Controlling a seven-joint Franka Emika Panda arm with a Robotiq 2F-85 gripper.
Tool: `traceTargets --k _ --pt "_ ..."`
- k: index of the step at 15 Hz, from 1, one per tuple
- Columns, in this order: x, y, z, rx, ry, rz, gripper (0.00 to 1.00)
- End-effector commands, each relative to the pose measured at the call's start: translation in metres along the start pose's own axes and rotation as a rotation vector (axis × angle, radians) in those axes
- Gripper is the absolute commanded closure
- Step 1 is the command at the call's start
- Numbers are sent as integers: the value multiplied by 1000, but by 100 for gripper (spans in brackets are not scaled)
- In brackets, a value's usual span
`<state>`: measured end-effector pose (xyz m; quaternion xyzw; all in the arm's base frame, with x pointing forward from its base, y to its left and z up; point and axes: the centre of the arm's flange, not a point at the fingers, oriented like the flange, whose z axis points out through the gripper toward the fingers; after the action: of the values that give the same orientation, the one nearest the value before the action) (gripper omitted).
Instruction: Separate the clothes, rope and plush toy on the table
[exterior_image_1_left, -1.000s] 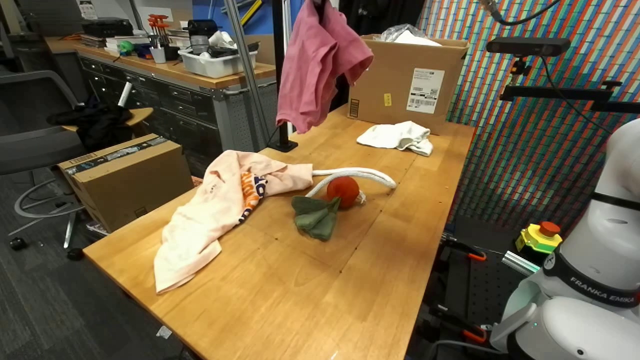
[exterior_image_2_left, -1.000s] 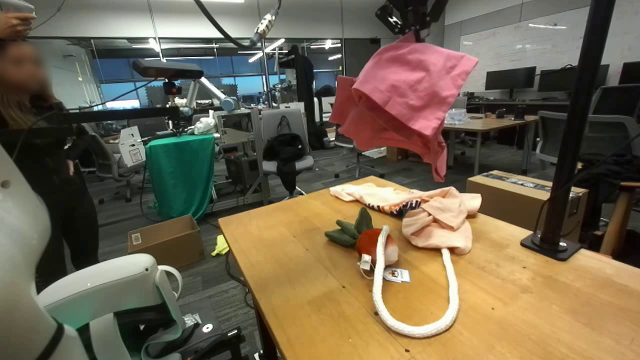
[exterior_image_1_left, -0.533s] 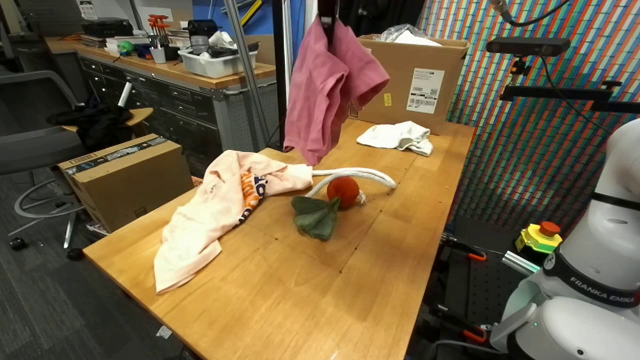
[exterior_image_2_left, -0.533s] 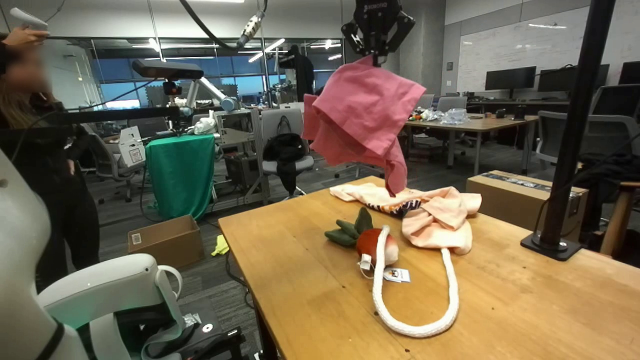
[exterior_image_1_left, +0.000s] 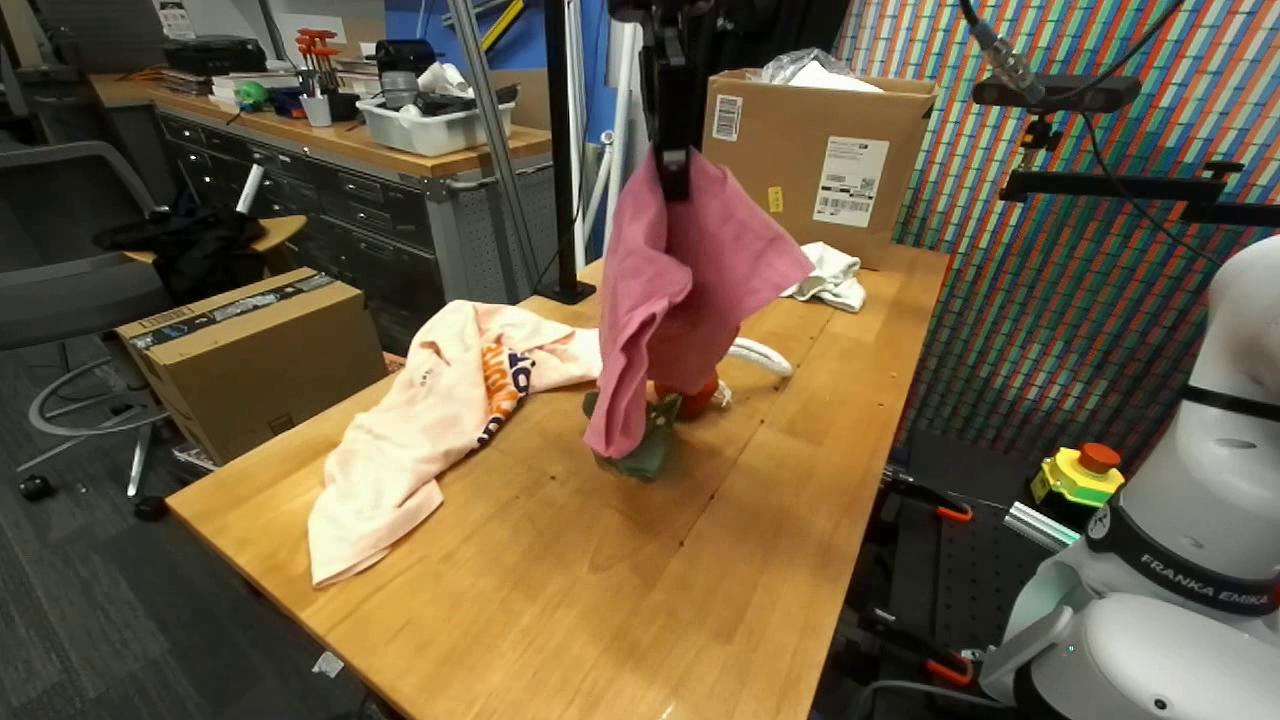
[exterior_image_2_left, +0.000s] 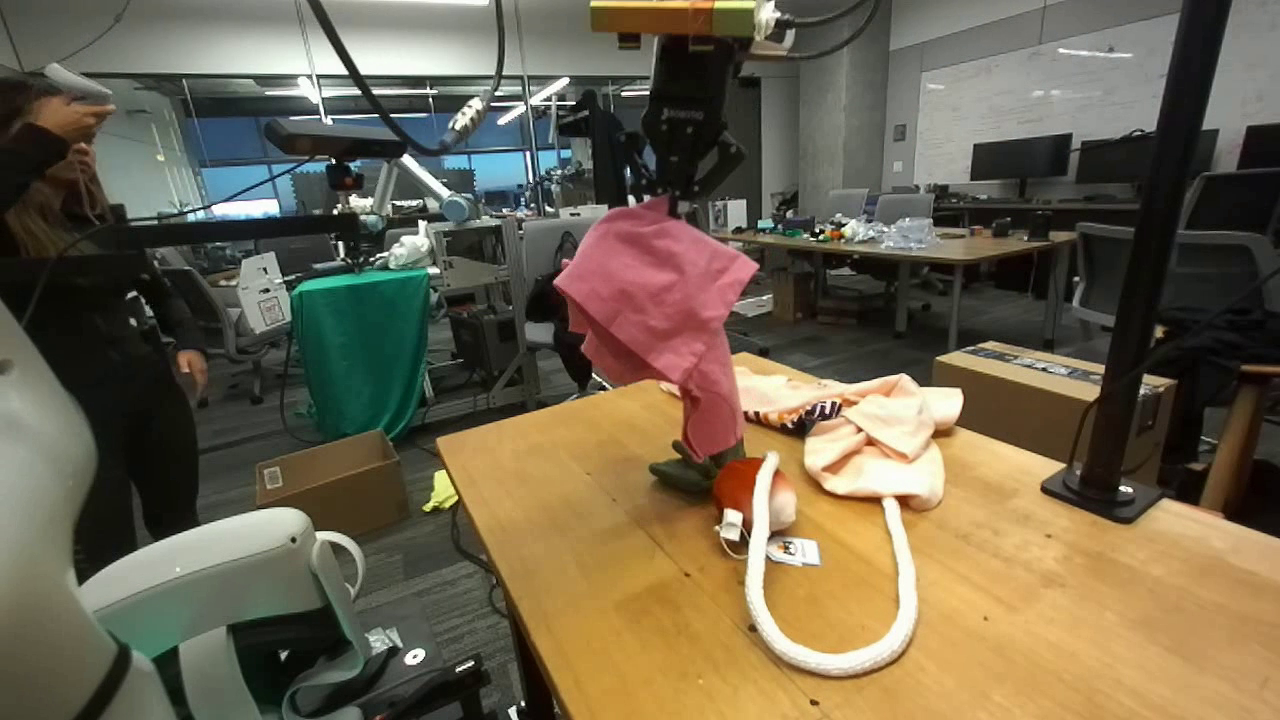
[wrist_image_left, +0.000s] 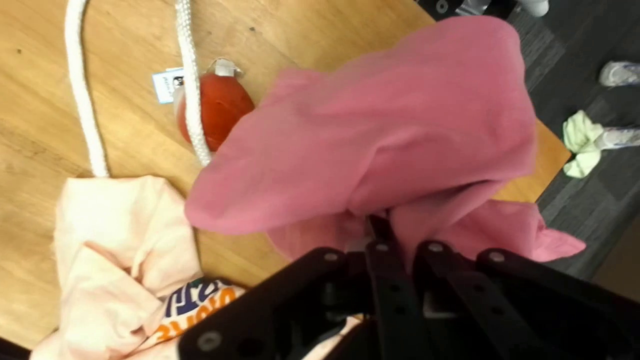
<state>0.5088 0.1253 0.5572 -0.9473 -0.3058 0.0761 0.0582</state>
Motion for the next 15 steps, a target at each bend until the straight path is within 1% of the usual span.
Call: traceTargets --k 1,3,9,12,15 --pt "6 -21 37 56 -27 -92 93" --pt "17 -29 57 102 -61 -127 93" --pt "50 -52 113 275 -138 -303 94" --pt "64 -62 127 363 -142 -390 94" --pt "73 -75 130 442 -111 -484 93"
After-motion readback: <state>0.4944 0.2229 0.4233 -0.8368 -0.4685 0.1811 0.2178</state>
